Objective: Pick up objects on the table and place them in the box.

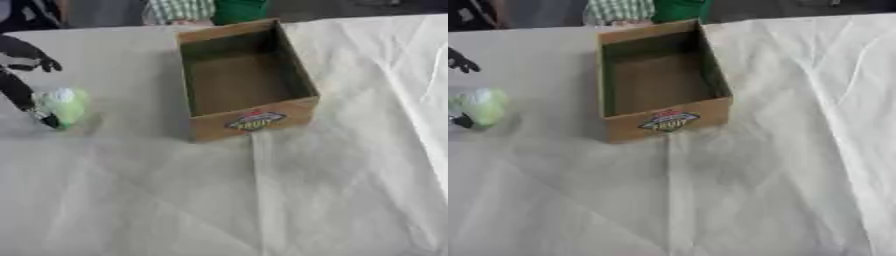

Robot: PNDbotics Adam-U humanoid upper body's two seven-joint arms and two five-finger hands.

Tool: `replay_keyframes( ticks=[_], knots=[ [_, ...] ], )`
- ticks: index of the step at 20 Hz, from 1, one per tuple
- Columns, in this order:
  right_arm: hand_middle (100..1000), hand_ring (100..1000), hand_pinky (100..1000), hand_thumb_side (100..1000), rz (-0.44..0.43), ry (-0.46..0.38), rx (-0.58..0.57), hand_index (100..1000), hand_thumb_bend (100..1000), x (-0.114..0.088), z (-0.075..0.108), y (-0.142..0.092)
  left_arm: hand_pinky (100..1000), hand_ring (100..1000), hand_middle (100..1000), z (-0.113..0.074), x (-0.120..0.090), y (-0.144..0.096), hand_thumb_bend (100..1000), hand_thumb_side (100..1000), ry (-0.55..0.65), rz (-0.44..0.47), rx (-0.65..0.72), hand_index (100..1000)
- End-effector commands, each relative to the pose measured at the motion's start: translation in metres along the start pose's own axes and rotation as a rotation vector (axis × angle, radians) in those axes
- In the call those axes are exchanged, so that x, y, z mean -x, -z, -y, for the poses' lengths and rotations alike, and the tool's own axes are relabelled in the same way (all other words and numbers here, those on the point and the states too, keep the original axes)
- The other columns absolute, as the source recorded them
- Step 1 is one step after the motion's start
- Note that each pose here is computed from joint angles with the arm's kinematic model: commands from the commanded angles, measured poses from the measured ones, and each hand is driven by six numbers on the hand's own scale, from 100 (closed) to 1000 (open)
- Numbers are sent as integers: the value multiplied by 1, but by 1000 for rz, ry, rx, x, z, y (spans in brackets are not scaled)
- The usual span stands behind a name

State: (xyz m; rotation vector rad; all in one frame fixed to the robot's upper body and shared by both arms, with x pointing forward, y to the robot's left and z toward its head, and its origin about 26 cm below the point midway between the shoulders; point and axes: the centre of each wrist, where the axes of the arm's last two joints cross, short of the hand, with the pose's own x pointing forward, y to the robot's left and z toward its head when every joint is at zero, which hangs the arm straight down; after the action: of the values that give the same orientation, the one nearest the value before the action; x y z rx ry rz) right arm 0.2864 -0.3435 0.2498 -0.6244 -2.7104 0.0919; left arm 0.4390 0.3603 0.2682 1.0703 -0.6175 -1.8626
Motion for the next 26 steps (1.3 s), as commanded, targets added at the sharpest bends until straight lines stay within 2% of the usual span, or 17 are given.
replay_keyframes(
  ticks=[1, 10, 14, 21, 26],
  knots=[
    [710, 670, 822, 566, 35, -13, -4, 863, 100, -5, 4, 8, 737, 901, 861, -1, 12, -7, 801, 657, 12, -49, -3, 1000],
    [710, 670, 824, 568, 33, -13, -3, 864, 100, -5, 3, 7, 726, 898, 861, 15, 11, 13, 754, 659, 31, -112, 56, 1000],
    [710, 671, 824, 567, 31, -13, -2, 864, 100, -5, 3, 6, 708, 884, 846, 16, 10, 18, 701, 667, 24, -120, 22, 1000],
    [708, 671, 825, 567, 27, -14, 0, 864, 100, -4, 3, 5, 692, 873, 835, 20, 7, 24, 639, 711, 34, -190, -42, 1000],
    [709, 672, 826, 567, 22, -18, -1, 865, 100, -4, 3, 4, 680, 846, 808, 21, 8, 24, 584, 691, 11, -166, -48, 1000]
  ],
)
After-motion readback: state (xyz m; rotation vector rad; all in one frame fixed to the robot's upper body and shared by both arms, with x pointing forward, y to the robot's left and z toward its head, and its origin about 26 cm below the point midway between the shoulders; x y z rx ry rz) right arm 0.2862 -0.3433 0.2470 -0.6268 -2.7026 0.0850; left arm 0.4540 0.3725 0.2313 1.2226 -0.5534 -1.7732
